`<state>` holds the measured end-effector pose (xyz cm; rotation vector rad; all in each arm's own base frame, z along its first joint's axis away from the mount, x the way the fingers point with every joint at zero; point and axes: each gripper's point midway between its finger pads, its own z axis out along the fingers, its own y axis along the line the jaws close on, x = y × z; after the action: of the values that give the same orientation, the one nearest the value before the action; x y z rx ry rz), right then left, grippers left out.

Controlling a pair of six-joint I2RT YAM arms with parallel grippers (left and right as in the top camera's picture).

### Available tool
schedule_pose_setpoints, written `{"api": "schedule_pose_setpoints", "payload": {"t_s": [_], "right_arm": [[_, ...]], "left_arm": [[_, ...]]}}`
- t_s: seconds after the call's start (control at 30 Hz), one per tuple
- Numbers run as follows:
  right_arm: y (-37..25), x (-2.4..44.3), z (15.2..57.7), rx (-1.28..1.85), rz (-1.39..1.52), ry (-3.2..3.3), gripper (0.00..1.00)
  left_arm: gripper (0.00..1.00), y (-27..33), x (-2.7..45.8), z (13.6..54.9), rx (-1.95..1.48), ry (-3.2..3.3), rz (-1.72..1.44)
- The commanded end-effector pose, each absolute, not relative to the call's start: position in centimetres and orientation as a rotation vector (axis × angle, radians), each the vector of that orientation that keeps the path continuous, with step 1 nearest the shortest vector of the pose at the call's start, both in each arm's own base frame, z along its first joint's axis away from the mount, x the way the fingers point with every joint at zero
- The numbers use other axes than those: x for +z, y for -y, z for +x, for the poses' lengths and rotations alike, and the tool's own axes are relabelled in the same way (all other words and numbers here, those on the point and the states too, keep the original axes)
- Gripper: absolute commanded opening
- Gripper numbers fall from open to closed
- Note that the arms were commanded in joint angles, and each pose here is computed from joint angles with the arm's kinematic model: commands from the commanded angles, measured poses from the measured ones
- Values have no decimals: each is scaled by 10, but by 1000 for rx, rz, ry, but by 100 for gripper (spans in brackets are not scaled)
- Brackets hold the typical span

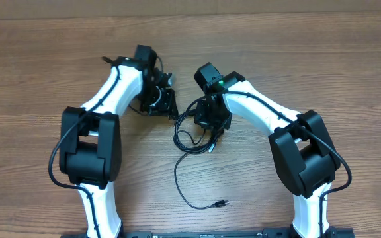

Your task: Untangle cables

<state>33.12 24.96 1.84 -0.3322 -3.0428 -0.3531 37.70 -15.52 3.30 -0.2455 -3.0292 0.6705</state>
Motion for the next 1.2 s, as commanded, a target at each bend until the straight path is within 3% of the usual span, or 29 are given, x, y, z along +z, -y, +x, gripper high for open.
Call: {"api": "schedule_pose_setpoints", "payload": {"t_s": [0.0,0.6,1.17], "right_arm": [[-259,22,323,-437,-363,2987,4],[-276,24,337,-533,-338,3047,4],[-264,21,318,-428,-395,2978,4]], "left_arm": [[34,158,29,383,602,3060,-244],[36,172,21,372,519,3056,-332],[35,177,13,361,506,3029,-353]]}}
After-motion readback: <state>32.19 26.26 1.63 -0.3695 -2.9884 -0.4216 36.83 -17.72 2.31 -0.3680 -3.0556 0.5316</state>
